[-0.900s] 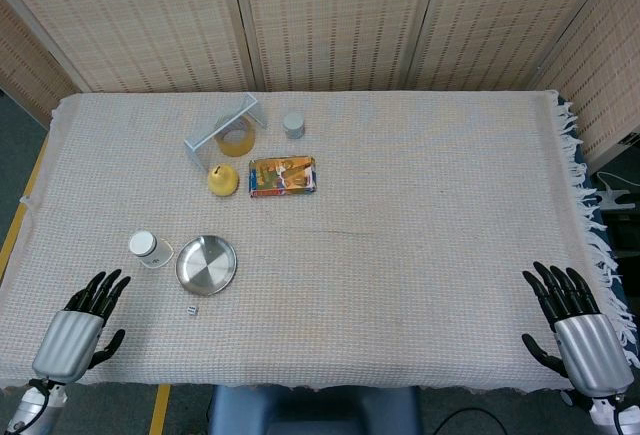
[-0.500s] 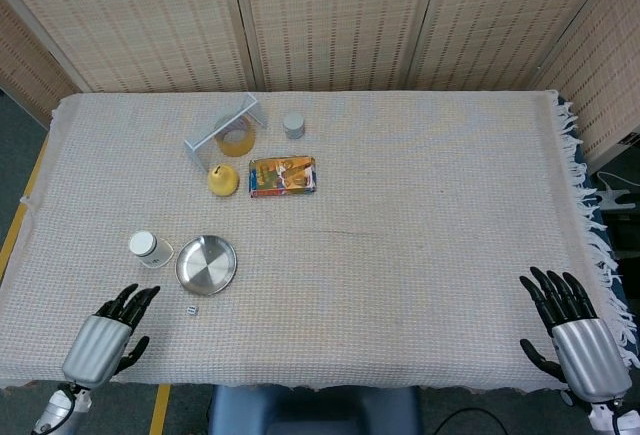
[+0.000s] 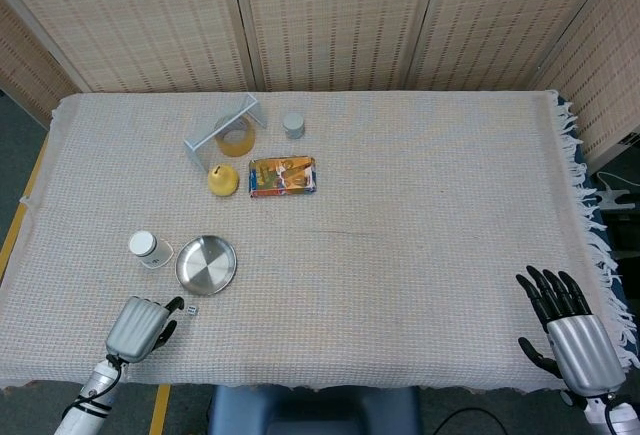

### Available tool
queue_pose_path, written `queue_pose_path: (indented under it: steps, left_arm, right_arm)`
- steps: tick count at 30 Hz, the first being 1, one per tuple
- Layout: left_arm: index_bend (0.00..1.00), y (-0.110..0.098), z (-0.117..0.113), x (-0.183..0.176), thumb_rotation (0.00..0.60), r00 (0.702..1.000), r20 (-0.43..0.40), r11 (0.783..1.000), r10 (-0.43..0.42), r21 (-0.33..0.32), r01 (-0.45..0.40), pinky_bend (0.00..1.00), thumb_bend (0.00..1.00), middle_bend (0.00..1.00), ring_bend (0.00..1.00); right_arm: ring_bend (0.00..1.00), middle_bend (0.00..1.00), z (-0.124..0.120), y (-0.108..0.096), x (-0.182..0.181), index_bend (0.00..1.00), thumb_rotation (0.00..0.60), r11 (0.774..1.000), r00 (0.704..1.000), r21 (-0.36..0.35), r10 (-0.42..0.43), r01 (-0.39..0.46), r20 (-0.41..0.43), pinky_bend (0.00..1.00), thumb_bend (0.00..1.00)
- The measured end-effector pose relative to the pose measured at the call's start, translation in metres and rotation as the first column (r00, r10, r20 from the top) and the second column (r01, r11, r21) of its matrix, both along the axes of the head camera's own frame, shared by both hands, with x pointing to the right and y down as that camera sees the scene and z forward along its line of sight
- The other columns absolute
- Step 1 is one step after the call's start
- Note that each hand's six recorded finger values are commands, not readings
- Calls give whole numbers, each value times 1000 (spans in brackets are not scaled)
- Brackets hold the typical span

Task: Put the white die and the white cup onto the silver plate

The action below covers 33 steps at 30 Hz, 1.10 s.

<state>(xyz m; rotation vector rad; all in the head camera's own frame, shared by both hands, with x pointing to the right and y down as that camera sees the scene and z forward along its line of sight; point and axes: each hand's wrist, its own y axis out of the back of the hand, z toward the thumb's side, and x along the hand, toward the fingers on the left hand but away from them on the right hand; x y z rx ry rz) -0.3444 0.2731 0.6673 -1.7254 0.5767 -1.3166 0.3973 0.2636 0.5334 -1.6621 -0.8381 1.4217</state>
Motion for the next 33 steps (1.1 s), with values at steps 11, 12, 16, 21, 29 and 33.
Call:
queue_pose_path:
  steps: [11, 12, 16, 21, 29, 33]
  left_arm:
    - [396, -3, 21, 11, 600, 1000, -7, 1000, 23, -21, -23, 1000, 400, 1000, 998]
    - [396, -3, 22, 12, 600, 1000, -8, 1000, 22, -20, -22, 1000, 400, 1000, 998]
    - [406, -5, 27, 12, 600, 1000, 0, 999, 26, -26, -26, 1000, 400, 1000, 999]
    - [430, -6, 35, 13, 600, 999, 18, 999, 34, -41, -34, 1000, 399, 1000, 998]
    - [445, -7, 39, 14, 600, 999, 27, 998, 40, -44, -39, 1000, 399, 1000, 999]
    - [450, -6, 40, 15, 600, 999, 27, 998, 41, -50, -39, 1000, 399, 1000, 998]
  right_arm:
    - [0, 0, 2, -1, 2, 0, 600, 1000, 1000, -10, 7, -7, -9, 0, 135]
    - [0, 0, 2, -1, 2, 0, 600, 1000, 1000, -10, 8, -8, -7, 0, 135]
    - [0, 0, 1, -1, 2, 0, 600, 1000, 1000, -6, 9, -9, -5, 0, 135]
    - [0, 0, 1, -2, 3, 0, 600, 1000, 1000, -6, 14, -14, -7, 0, 135]
    - [0, 0, 2, -2, 4, 0, 600, 1000, 1000, -11, 16, -16, -12, 0, 135]
    - [0, 0, 3, -2, 4, 0, 600, 1000, 1000, -14, 16, -16, -15, 0, 135]
